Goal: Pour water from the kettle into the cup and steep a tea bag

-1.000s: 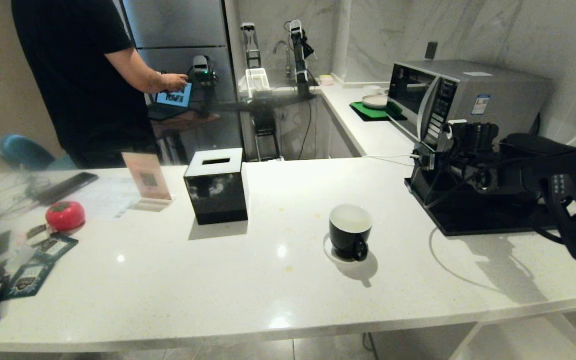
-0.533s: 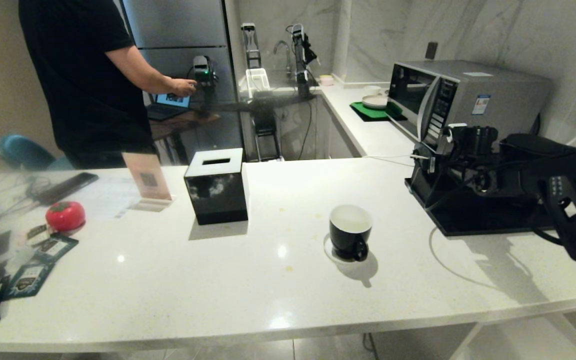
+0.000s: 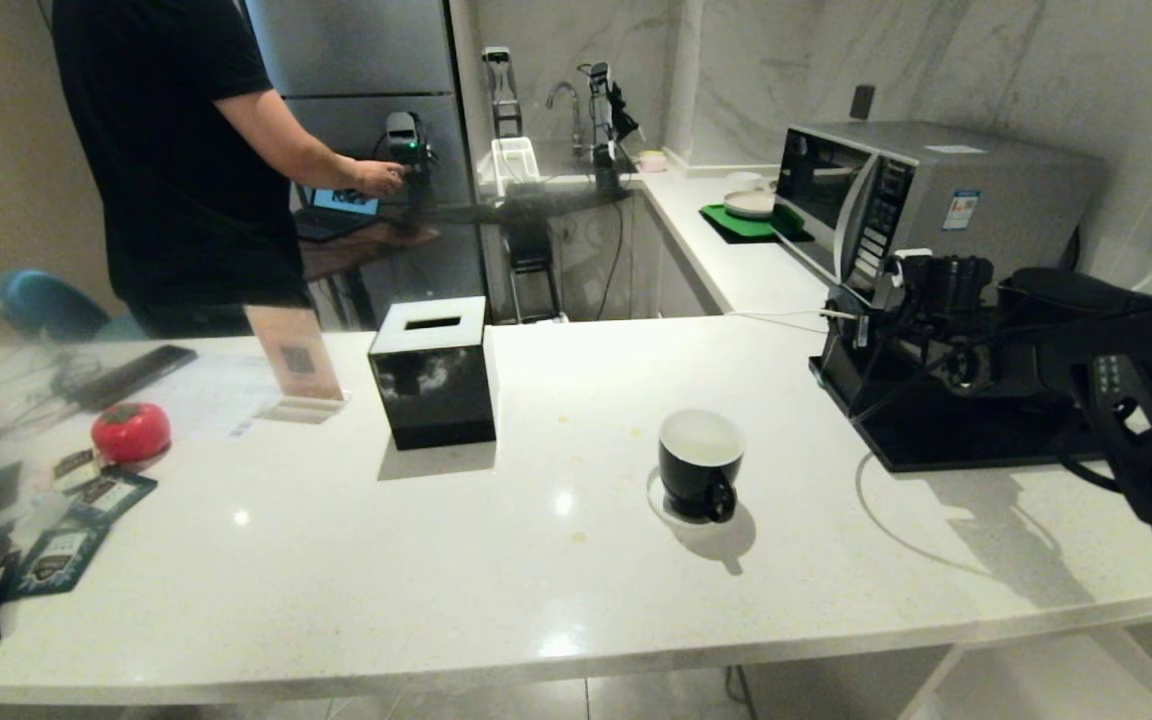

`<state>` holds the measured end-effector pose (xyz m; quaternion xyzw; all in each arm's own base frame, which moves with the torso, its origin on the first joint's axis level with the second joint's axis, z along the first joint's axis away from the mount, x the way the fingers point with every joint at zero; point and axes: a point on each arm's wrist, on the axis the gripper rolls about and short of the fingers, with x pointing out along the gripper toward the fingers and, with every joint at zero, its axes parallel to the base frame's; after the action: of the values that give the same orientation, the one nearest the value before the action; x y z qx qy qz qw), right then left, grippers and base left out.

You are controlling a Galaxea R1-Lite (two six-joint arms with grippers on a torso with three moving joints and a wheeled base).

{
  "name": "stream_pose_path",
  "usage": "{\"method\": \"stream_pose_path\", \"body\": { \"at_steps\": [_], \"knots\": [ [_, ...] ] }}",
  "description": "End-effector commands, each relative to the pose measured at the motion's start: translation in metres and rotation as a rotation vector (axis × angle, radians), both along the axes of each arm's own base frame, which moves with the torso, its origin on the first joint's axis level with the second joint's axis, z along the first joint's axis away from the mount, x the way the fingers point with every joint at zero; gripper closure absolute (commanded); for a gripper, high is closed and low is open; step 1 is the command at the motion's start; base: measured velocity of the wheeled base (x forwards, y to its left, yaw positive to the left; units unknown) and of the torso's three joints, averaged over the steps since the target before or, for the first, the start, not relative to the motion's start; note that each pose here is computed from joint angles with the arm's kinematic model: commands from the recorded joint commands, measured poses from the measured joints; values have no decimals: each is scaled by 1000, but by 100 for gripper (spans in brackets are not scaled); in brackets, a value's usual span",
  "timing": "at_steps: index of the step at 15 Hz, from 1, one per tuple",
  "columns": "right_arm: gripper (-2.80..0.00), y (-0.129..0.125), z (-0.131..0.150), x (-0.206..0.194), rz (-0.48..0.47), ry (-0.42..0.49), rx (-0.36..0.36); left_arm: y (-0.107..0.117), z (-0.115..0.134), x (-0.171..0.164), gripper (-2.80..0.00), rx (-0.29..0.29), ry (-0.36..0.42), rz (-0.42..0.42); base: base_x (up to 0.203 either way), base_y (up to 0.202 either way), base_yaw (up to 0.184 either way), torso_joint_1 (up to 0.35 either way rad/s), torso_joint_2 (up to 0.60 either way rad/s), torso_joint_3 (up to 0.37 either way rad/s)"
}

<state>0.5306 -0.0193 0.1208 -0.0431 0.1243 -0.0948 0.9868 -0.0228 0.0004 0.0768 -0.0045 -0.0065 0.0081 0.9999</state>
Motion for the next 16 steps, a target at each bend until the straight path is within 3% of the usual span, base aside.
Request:
{"method": "stream_pose_path", "body": {
  "at_steps": [1,2,16],
  "knots": [
    [-280,0,-5,1,0,12,-2,0,0,0,0,0,1,1,0,0,0,0,0,0],
    [0,0,-6,1,0,14,-3,0,0,0,0,0,1,1,0,0,0,0,0,0],
    [0,2,-1,0,4,2,3,0,0,0,0,0,1,1,0,0,0,0,0,0]
  ]
}}
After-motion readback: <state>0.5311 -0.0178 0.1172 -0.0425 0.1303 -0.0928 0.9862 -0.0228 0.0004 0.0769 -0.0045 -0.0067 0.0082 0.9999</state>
